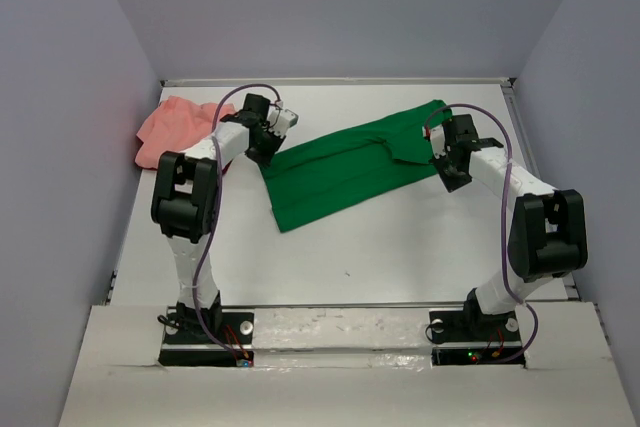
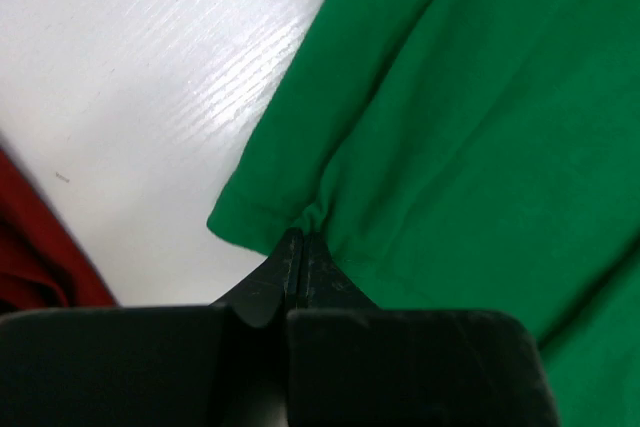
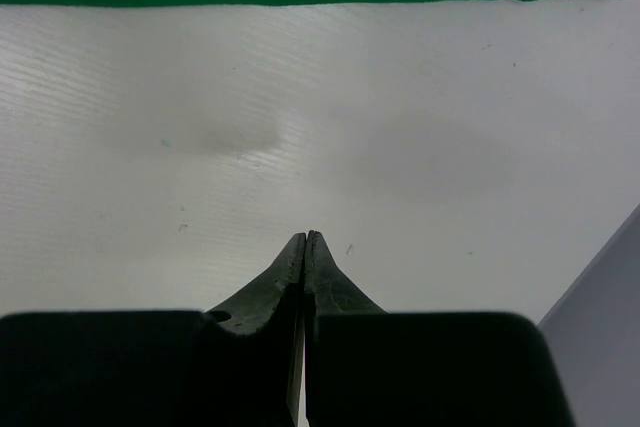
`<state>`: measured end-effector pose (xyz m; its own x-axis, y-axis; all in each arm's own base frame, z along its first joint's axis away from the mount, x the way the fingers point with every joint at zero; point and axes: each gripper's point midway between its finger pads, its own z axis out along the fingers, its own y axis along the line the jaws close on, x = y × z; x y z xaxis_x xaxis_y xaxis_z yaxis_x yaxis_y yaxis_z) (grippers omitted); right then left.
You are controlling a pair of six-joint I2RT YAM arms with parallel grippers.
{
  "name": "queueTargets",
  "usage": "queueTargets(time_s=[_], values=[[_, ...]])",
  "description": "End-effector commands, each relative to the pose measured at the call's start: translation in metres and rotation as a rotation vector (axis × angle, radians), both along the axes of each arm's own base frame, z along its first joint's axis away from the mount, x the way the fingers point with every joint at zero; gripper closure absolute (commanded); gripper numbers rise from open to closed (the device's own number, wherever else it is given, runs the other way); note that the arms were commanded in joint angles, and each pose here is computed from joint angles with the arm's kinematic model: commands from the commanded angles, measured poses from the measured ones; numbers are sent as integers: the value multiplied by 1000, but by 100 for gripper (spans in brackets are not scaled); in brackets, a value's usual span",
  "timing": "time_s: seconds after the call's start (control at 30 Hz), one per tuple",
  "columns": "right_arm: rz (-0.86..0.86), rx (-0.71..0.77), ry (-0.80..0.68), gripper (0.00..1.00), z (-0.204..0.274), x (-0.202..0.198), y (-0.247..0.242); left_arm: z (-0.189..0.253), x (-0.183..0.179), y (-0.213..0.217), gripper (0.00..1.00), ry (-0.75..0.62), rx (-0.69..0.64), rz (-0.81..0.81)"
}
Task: Fold and stack the t-shirts
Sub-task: Fold the tshirt
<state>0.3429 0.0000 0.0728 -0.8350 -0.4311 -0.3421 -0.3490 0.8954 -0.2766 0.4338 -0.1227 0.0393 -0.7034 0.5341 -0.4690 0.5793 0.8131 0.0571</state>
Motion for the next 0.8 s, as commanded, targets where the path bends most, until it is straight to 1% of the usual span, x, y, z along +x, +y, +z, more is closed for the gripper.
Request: queueTargets(time_s=[0.0, 0.03, 0.23, 0.57, 0.77], values=[[-12, -10, -59, 97, 14, 17, -4, 49, -11, -1, 100, -67, -30, -44], [-13, -10, -54, 98, 13, 17, -4, 57, -13, -2, 100, -83, -39, -56], [-24, -18, -59, 98, 15, 21, -5, 68, -28, -4, 100, -88, -52, -129], [-23, -26, -44, 99, 11, 19, -6, 55, -39, -7, 100, -47, -48, -163], [-26, -31, -31, 99, 6, 19, -7, 46, -46, -11, 100, -43, -17, -188]])
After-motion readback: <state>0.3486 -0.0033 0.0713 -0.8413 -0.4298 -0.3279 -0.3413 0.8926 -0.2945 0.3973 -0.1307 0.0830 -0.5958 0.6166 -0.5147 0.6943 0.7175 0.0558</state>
